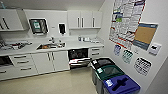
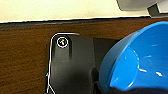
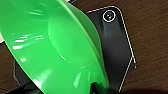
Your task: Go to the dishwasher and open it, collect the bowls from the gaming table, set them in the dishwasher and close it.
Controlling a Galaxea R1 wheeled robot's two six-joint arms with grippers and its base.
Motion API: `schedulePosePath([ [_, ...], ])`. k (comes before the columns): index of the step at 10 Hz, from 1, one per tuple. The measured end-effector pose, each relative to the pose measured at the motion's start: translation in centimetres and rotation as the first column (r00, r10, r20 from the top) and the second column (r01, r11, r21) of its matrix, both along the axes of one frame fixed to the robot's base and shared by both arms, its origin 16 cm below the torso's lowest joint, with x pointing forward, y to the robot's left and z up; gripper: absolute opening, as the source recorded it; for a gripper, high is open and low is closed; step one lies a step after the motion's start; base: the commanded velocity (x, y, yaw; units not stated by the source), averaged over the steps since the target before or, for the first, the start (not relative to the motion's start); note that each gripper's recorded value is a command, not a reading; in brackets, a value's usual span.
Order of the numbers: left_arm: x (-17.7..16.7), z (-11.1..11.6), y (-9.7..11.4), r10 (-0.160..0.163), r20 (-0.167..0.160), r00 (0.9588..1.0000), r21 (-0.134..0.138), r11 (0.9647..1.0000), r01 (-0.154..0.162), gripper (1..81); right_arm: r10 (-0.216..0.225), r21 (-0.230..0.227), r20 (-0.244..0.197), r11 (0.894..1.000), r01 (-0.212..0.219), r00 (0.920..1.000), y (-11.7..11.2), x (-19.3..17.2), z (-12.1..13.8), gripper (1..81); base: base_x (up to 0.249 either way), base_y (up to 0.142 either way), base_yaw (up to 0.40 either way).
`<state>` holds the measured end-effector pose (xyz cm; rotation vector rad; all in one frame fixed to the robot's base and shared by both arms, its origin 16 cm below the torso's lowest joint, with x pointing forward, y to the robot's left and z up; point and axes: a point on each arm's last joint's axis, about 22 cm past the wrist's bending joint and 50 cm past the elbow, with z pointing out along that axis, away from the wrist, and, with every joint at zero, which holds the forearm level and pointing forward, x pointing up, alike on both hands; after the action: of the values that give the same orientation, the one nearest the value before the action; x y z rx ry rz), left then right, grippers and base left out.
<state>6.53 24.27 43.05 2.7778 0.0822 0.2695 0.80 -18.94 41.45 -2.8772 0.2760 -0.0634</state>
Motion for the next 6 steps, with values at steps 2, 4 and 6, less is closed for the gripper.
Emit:
schedulePosePath([
  [2, 0.1, 0.0, 0.1, 0.0, 0.001, 1.0, 0.001, 1.0, 0.0, 1.0, -0.001, 0.001, 0.002, 1.0, 0.001, 1.0, 0.2, 0.1, 0.0, 1.0, 0.0, 0.085, 0.0],
  [4, 0.1, 0.0, -0.3, 0.0, 0.001, 1.0, -0.004, 1.0, 0.0, 1.0, 0.0, -0.002, -0.001, 1.0, 0.0, 1.0, -0.2, 0.0, 0.0, 1.0, 0.0, 0.073, 0.0],
  [6, 0.1, 0.0, 0.9, 0.0, 0.001, 1.0, 0.012, 0.9999, 0.0, 1.0, -0.004, 0.001, 0.006, 1.0, 0.004, 1.0, 0.6, 0.2, 0.0, 1.0, 0.036, 0.0, 0.0],
])
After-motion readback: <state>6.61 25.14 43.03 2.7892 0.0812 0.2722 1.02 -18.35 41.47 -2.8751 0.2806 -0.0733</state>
